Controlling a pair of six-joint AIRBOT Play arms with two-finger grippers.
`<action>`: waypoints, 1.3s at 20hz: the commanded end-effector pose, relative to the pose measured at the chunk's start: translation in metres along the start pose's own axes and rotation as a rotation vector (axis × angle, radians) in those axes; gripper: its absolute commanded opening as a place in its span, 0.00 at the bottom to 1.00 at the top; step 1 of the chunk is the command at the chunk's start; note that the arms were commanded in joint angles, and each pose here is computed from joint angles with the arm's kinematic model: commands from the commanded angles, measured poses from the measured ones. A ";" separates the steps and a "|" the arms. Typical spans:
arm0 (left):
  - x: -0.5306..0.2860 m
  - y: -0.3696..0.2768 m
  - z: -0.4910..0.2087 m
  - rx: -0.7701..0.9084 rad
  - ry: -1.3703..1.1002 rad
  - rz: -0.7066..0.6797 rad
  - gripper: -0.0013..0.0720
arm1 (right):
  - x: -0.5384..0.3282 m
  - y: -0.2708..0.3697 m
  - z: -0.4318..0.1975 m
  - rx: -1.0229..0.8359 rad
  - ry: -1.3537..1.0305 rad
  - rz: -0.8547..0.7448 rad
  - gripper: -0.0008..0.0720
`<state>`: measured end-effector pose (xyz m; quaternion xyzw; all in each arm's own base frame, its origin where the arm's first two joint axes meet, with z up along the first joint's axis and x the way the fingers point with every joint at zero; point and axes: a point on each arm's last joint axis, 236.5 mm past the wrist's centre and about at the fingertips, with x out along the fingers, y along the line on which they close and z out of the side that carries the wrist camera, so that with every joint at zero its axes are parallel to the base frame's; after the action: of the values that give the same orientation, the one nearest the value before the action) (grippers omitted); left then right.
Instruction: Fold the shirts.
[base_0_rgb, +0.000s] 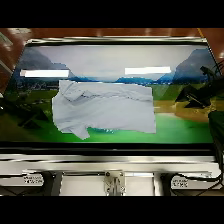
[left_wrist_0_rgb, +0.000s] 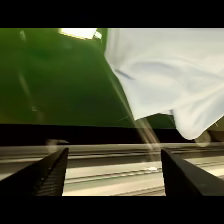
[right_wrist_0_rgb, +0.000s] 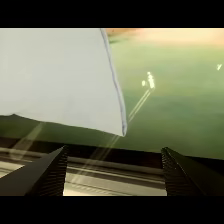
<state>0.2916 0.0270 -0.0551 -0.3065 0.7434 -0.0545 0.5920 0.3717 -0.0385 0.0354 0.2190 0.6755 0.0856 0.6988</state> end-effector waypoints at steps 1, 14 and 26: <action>0.052 0.002 -0.003 -0.081 -0.086 -0.152 0.98 | 0.016 0.011 -0.016 0.035 0.060 0.086 0.97; 0.075 -0.037 0.050 -0.092 -0.270 -0.268 0.12 | 0.045 -0.024 -0.057 0.023 0.235 -0.112 0.97; 0.004 -0.063 0.058 0.083 -0.377 -0.299 0.06 | 0.191 0.009 -0.099 0.203 0.267 0.062 0.97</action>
<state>0.3640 -0.0106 -0.0632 -0.4013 0.5722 -0.1023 0.7079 0.2882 0.0473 -0.1146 0.2804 0.7639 0.0681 0.5772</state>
